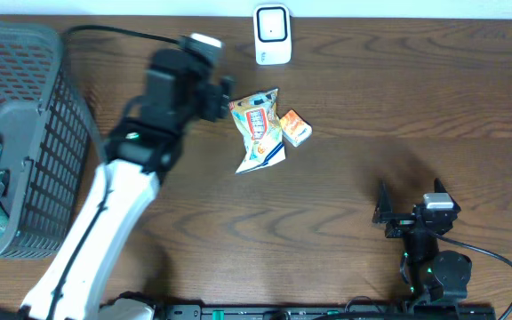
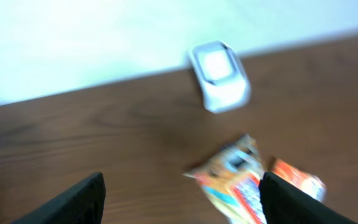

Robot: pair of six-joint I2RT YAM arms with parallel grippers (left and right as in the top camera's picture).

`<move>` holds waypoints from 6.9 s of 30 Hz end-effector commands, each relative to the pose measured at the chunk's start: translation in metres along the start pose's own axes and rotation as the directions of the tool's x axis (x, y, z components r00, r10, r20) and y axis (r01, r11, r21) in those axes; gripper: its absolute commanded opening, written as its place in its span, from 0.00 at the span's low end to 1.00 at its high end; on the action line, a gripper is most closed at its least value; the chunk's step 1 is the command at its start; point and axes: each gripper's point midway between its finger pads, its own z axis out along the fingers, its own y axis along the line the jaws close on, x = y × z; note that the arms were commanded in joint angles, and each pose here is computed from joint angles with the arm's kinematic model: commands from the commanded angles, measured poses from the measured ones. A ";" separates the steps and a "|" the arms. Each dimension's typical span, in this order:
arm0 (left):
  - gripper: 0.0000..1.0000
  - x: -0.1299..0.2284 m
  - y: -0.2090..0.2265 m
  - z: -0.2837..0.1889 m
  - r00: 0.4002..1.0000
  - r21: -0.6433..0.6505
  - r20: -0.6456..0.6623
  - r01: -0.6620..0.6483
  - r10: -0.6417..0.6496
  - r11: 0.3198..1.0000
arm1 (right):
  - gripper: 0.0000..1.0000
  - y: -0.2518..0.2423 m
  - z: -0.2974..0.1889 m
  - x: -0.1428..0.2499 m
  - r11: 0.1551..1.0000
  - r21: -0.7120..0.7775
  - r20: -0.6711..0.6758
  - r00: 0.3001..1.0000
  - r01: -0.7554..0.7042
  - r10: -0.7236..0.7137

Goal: Scan the item barcode
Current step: 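Carry the snack bag to the scanner and release it beside the packet, then reach the left gripper into the basket and grasp the green wipes pack, then carry the green wipes pack to the scanner and release it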

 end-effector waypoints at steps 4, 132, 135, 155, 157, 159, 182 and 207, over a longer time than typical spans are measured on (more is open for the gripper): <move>0.78 -0.029 0.109 -0.058 0.977 -0.241 0.148 0.186 -0.153 0.953 | 0.99 -0.001 0.000 0.001 1.000 0.004 -0.002 1.000 0.006 -0.006; 0.07 -0.077 0.140 -0.128 0.688 0.292 0.291 0.597 -0.664 0.747 | 0.99 -0.001 0.000 0.001 1.000 0.004 -0.002 1.000 0.006 -0.006; 0.07 -0.076 0.107 -0.108 0.780 0.285 0.260 0.502 -0.570 0.817 | 0.99 -0.001 0.000 0.001 1.000 0.003 -0.002 1.000 0.006 -0.006; 0.07 0.035 -0.101 0.074 0.933 0.319 -0.192 0.354 -0.306 0.879 | 0.99 -0.001 0.000 0.001 1.000 0.004 -0.002 1.000 0.006 -0.006; 0.07 0.042 -0.120 0.090 0.924 0.327 -0.199 0.376 -0.326 0.867 | 0.99 -0.001 0.000 0.001 1.000 0.004 -0.002 1.000 0.006 -0.006; 0.07 0.051 -0.132 0.105 0.907 0.306 -0.210 0.415 -0.364 0.857 | 0.99 -0.001 0.000 0.001 1.000 0.004 -0.002 1.000 0.007 -0.007; 0.43 0.116 -0.234 0.168 0.865 0.389 -0.263 0.501 -0.428 0.773 | 0.99 -0.001 0.000 0.001 1.000 0.003 -0.002 1.000 0.006 -0.006; 0.54 -0.085 0.005 -0.034 0.896 0.228 0.276 0.292 -0.349 0.929 | 0.99 -0.001 0.000 0.001 1.000 0.004 -0.002 1.000 0.007 -0.007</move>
